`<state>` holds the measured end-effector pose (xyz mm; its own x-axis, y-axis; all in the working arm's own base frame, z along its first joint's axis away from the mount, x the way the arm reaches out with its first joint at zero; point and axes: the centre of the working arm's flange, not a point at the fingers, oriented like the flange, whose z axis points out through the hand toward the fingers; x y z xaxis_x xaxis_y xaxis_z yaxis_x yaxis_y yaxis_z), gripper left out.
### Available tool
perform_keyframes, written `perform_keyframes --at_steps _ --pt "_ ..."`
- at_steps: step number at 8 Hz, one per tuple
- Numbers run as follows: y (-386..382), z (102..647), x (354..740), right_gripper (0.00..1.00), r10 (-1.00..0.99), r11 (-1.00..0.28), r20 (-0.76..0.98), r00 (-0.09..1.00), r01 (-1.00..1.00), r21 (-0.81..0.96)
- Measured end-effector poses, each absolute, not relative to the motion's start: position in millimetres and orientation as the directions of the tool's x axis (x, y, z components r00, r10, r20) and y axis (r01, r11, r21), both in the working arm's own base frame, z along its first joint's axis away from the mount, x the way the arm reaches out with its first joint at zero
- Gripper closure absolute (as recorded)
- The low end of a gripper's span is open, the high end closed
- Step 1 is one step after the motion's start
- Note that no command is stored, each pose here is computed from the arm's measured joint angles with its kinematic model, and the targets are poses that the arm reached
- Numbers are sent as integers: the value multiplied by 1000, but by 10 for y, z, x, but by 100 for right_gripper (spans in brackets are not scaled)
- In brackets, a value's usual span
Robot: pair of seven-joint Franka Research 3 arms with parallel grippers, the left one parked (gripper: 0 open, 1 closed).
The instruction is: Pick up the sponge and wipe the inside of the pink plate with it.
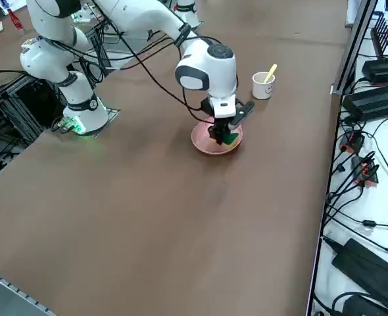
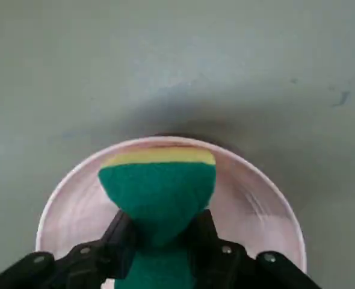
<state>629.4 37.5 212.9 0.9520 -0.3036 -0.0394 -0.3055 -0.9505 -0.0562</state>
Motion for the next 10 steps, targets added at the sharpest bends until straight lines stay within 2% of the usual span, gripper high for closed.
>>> perform_keyframes --at_steps 3,6,10 --pt "147 2564 6324 53 -299 -953 -94 950 -301 -10" --pt "-711 3019 6141 52 -243 -970 -156 957 -244 13" --pt "-1966 2811 5710 52 -128 -989 -211 969 -141 -46"
